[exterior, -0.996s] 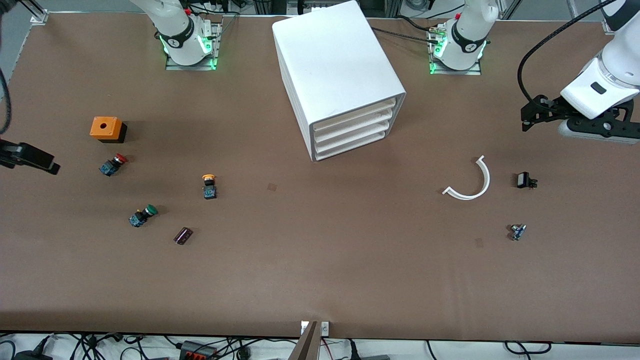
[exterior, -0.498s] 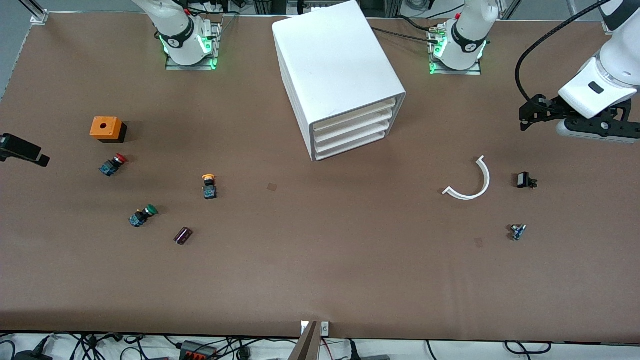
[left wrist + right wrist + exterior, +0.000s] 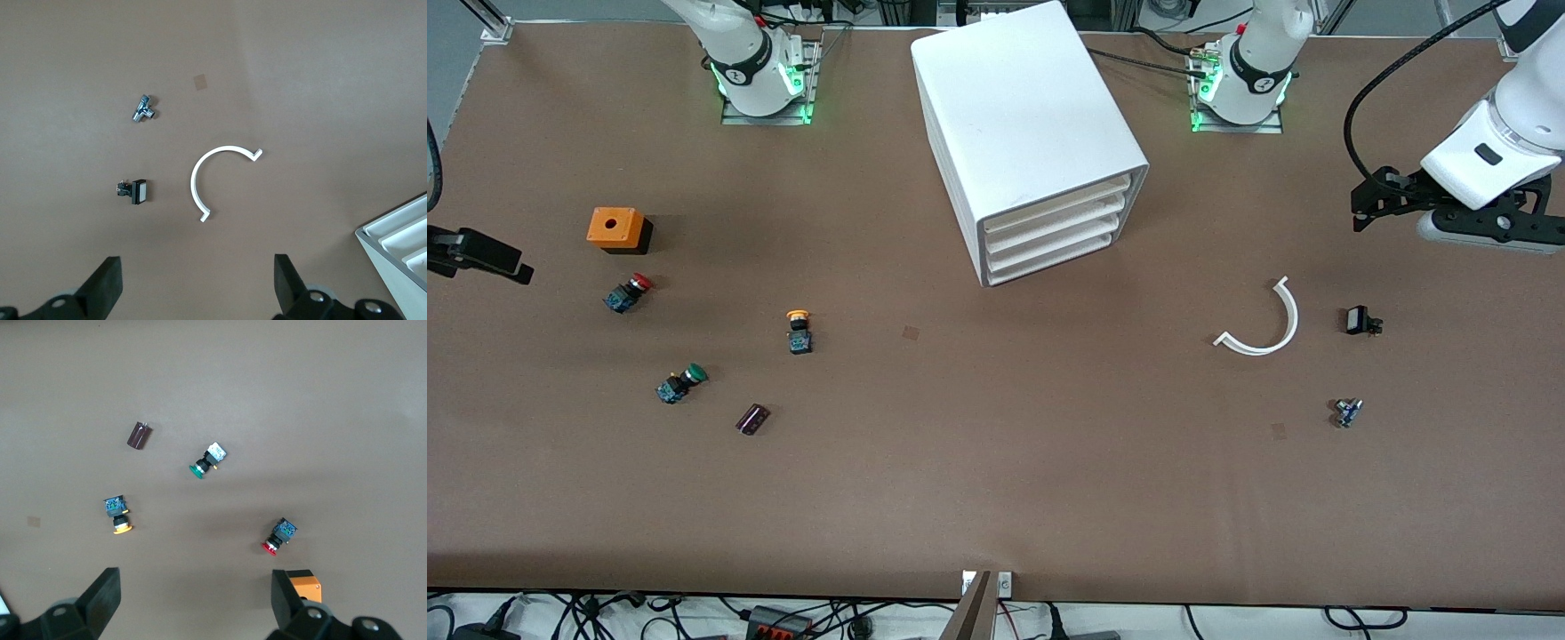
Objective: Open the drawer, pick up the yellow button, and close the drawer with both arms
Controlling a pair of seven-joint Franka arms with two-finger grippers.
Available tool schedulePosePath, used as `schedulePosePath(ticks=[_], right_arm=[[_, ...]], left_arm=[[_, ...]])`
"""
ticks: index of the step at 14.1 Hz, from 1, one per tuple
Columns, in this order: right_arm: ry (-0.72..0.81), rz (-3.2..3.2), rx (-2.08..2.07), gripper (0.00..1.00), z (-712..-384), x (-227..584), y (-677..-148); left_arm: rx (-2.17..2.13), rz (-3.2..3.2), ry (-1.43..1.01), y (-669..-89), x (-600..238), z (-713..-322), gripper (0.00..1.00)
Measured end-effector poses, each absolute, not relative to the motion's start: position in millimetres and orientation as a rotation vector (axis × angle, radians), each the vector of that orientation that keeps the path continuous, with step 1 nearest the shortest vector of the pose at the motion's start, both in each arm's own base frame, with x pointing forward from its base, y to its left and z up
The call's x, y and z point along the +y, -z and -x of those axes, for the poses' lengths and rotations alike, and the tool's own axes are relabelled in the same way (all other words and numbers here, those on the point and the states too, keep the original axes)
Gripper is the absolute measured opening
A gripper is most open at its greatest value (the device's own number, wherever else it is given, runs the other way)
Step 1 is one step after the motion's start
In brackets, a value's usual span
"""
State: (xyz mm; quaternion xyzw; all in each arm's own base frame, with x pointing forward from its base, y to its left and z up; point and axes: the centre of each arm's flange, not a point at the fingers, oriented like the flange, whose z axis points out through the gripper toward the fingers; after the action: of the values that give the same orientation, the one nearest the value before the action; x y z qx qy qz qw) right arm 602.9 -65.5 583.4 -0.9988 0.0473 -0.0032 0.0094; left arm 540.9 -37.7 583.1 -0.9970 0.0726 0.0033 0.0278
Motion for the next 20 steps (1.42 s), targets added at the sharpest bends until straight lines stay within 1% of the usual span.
schedulePosePath(ticks=[2, 4, 20], right_arm=[[0.004, 3.122, 0.143, 1.0, -591.1, -65.4, -583.3], [0.003, 3.152, 0.129, 1.0, -587.0, -66.6, -584.6], [-0.015, 3.163, 0.113, 1.0, -584.3, -62.4, -581.1]], left_arm=[[0.224, 3.078, -0.01, -583.4, -37.8, -540.9, 1.0], [0.224, 3.078, -0.009, -583.6, -37.8, -541.0, 1.0], [0.225, 3.078, -0.009, -584.1, -38.2, -540.9, 1.0]])
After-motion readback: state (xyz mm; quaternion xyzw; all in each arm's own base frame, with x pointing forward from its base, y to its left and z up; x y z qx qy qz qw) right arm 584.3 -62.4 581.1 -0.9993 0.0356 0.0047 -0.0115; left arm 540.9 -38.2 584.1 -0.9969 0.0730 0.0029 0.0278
